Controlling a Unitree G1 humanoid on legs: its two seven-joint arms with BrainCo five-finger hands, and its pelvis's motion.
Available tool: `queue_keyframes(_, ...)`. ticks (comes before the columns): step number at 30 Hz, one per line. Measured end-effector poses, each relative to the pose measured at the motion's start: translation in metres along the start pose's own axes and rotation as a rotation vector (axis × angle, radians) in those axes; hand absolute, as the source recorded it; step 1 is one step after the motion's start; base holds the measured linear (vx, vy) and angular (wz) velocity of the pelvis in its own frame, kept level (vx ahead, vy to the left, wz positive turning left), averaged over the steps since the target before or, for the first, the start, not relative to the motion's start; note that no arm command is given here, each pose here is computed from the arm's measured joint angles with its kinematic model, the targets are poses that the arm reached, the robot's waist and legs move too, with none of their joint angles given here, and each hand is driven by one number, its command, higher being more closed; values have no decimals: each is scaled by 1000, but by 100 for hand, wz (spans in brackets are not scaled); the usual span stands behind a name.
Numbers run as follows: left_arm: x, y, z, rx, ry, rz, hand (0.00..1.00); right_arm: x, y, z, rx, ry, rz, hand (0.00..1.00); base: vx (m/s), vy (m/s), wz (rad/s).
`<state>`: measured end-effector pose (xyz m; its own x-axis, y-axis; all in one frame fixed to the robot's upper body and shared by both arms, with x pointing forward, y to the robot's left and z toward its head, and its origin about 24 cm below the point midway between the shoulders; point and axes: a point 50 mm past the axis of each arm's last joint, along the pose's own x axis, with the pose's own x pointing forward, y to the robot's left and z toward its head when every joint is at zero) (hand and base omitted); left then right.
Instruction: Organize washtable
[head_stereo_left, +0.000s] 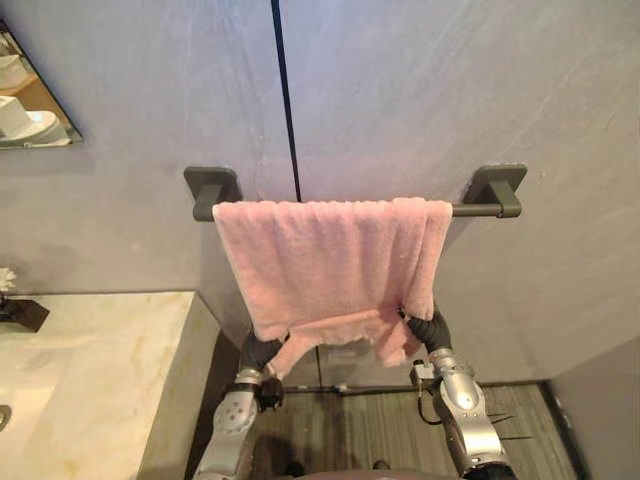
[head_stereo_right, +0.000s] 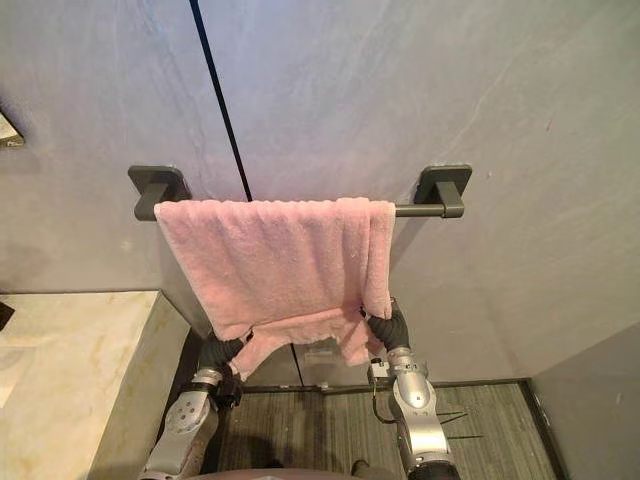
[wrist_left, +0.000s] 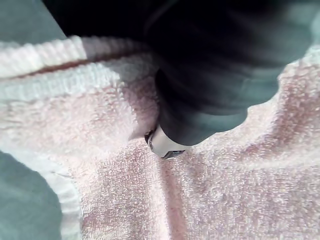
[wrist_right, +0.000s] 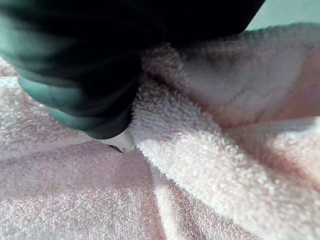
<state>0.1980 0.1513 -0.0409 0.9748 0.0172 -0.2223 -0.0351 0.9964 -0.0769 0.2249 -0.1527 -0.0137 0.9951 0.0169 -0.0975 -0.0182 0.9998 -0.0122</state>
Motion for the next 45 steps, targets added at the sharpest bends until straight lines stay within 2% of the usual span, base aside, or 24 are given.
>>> queue_keyframes(4, 2, 3, -4, -5, 18, 20, 100, 3, 3, -4, -21, 15, 8, 100, -39, -18, 2)
queue_keyframes(5, 3, 3, -4, -7, 20, 23, 100, 4, 4, -3, -23, 11, 9, 0, 0, 0, 0)
queue_keyframes(6, 4, 3, -5, -13, 23, 26, 0, 4, 4, -3, -22, 12, -2, 0, -22, -11, 4)
queue_keyframes(21, 0, 16, -13, -113, 82, 105, 0, -1, -17, -17, 14, 89, -174, 0, 0, -3, 5)
queue_keyframes(28, -25, 44, -30, -171, 153, 241, 0, -39, -47, -48, 109, 240, -383, 0, -14, -17, -7)
queue_keyframes(32, -32, 57, -17, -198, 84, 315, 0, -58, -64, -49, 141, 248, -486, 0, -6, -16, -7)
queue_keyframes(38, -34, 72, 59, -210, -260, 385, 0, -66, -103, 31, 140, -138, -671, 0, 3, -9, -6)
queue_keyframes(42, -47, 74, 122, -186, -566, 374, 0, -69, -109, 95, 122, -467, -677, 0, 4, -4, -8)
queue_keyframes(43, -54, 71, 148, -174, -701, 360, 0, -70, -107, 120, 109, -597, -659, 0, 0, 0, 0)
queue_keyframes(45, -62, 66, 173, -147, -842, 351, 0, -71, -103, 145, 92, -731, -622, 0, -18, -6, 1)
